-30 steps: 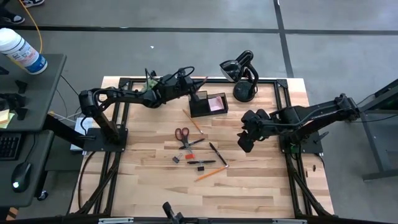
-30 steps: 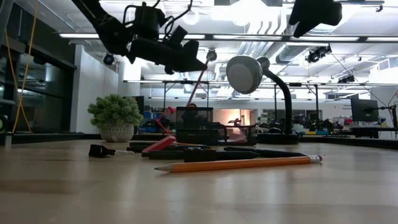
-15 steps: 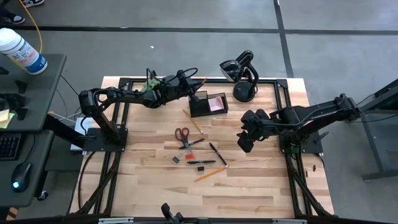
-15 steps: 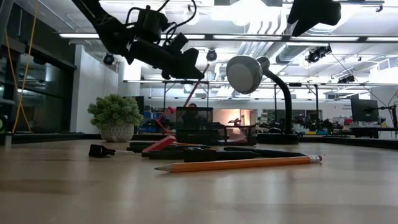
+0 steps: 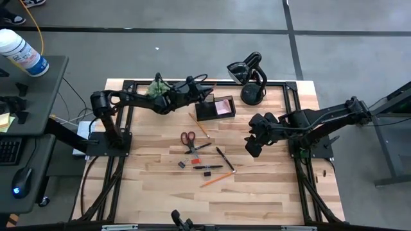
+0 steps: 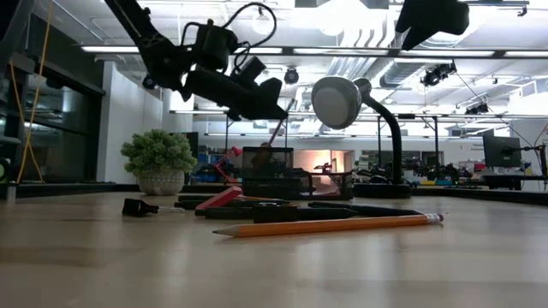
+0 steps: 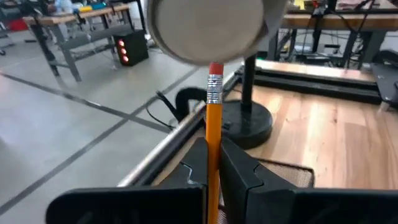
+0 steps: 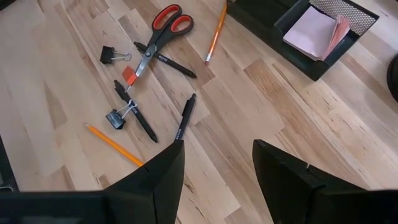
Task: Pick and place office supplies into organizer
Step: Put the middle orange pencil into the black desk organizer, then put the orange eraser into the black desk organizer
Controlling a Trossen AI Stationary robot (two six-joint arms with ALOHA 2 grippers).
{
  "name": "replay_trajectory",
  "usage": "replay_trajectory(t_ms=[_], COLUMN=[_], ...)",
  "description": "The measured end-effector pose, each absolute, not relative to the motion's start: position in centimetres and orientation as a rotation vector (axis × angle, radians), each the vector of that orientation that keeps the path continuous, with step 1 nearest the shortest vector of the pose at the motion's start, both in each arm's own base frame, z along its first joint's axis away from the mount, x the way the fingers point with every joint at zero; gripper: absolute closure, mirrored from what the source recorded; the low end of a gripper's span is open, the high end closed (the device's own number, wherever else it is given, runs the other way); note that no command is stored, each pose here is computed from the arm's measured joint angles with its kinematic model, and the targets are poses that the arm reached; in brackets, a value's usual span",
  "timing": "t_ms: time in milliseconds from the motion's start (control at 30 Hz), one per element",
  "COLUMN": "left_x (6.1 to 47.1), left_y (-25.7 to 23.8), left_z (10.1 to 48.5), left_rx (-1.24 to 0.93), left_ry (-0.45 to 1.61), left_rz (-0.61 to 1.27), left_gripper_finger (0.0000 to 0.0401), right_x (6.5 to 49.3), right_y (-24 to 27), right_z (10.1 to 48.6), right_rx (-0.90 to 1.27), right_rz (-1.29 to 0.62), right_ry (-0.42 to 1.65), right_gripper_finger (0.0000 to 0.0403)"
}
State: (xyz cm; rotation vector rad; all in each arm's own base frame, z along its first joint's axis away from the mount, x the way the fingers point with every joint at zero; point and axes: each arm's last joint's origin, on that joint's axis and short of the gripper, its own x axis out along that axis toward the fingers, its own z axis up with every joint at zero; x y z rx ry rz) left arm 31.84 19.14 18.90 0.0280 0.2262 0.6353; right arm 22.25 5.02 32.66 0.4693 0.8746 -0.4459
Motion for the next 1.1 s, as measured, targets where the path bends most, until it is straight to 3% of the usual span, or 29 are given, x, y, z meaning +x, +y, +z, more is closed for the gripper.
replay_trajectory(t_ms=[300,700,1100], left_x=[32.0,31.9,32.3], left_y=[19.2,19.0,18.6], left_z=[18.2,17.2,20.5], left_rx=[0.023,-0.054,-0.024], left_ry=[0.243,0.325,0.058], left_rz=[0.632,0.611,0.45], left_gripper_finger=[0.0393,0.031,0.0308], right_x=[22.3,22.3,22.3], right_y=[5.0,5.0,5.0], right_z=[32.7,32.7,32.7], right_rx=[0.47,0.466,0.455], right_rz=[-0.445,-0.454,-0.451], right_ry=[0.873,0.867,0.869], right_gripper_finger=[0.0219,0.0219,0.0219])
